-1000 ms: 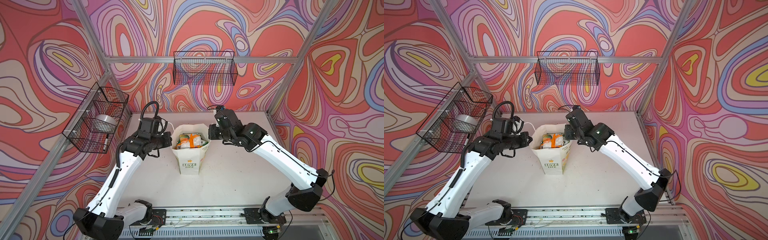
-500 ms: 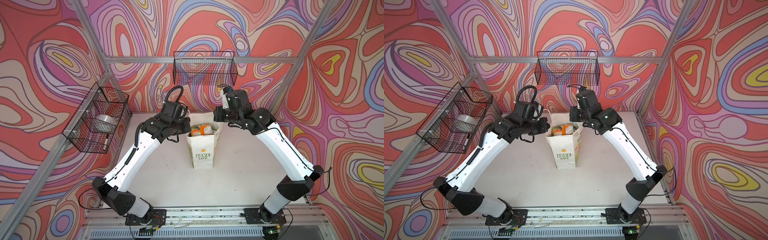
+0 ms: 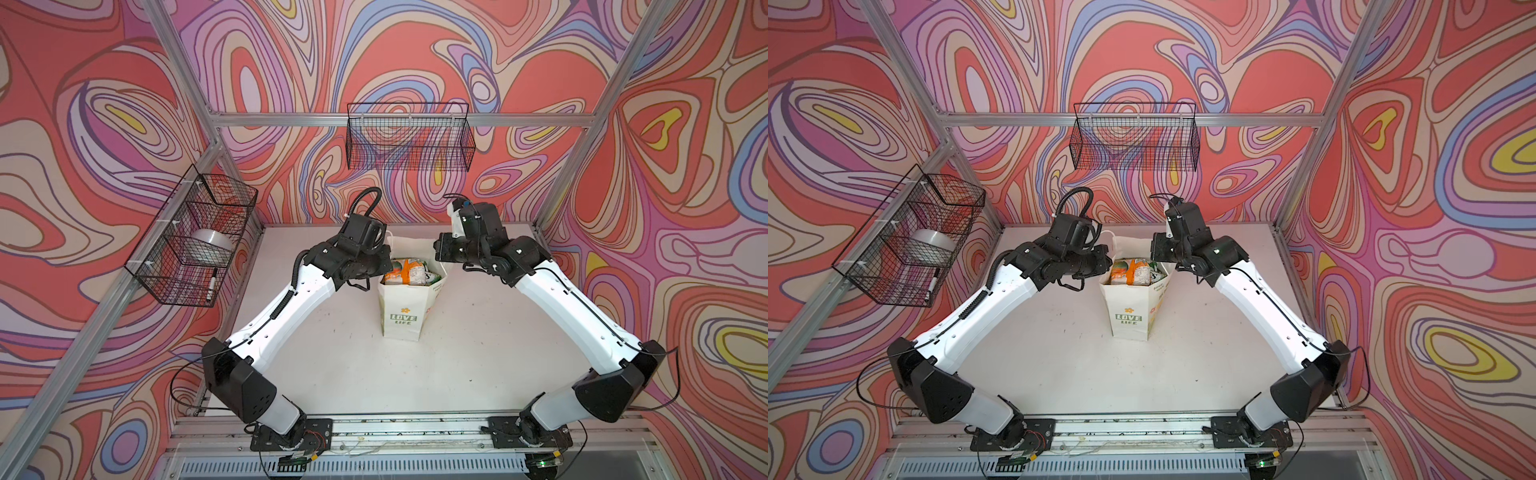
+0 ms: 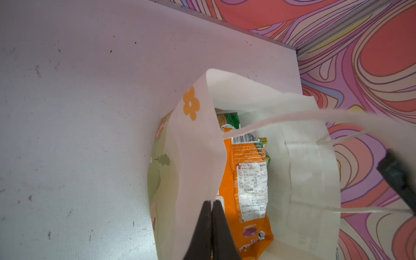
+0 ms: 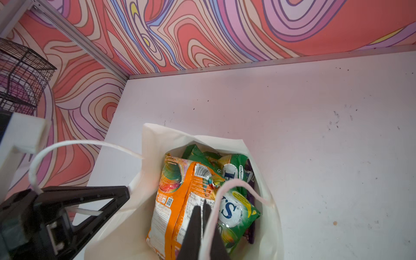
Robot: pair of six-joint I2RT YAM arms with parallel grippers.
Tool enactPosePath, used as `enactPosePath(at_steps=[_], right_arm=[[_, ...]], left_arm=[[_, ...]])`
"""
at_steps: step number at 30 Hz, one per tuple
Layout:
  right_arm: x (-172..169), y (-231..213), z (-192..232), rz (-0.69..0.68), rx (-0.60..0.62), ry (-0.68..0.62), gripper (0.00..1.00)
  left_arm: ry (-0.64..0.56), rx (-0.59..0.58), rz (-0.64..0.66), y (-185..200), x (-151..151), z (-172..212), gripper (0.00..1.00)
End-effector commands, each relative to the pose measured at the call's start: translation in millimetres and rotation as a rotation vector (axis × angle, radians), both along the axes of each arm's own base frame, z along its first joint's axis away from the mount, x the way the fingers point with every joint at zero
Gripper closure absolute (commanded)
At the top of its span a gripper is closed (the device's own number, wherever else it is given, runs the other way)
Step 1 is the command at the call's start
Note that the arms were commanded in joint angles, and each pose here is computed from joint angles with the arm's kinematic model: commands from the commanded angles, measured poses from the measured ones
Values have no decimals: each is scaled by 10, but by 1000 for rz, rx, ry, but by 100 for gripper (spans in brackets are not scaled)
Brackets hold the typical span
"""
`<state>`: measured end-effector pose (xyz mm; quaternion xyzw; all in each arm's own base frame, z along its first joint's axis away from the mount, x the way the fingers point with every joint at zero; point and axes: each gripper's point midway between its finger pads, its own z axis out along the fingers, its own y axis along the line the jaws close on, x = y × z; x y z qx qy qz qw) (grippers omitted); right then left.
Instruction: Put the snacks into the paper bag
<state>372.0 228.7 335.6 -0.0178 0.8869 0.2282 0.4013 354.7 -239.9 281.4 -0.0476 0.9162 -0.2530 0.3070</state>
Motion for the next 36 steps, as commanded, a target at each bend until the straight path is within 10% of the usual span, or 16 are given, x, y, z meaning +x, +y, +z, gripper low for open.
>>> enactPosePath(at_steps=[1, 12, 29, 36], right_arm=[[-22, -27, 201, -4, 52, -50, 78], [-121, -107, 451, -26, 85, -73, 2], [-370, -911, 1064, -287, -27, -282, 2], [-535, -1335, 844, -418, -120, -393, 2]], left_arm=[[-113, -91, 39, 37, 20, 384, 67], [-192, -32, 26, 289, -221, 734, 0], [-486, 45, 184, 1141, -767, 1440, 0], [-522, 266, 389, 1795, -942, 802, 0]])
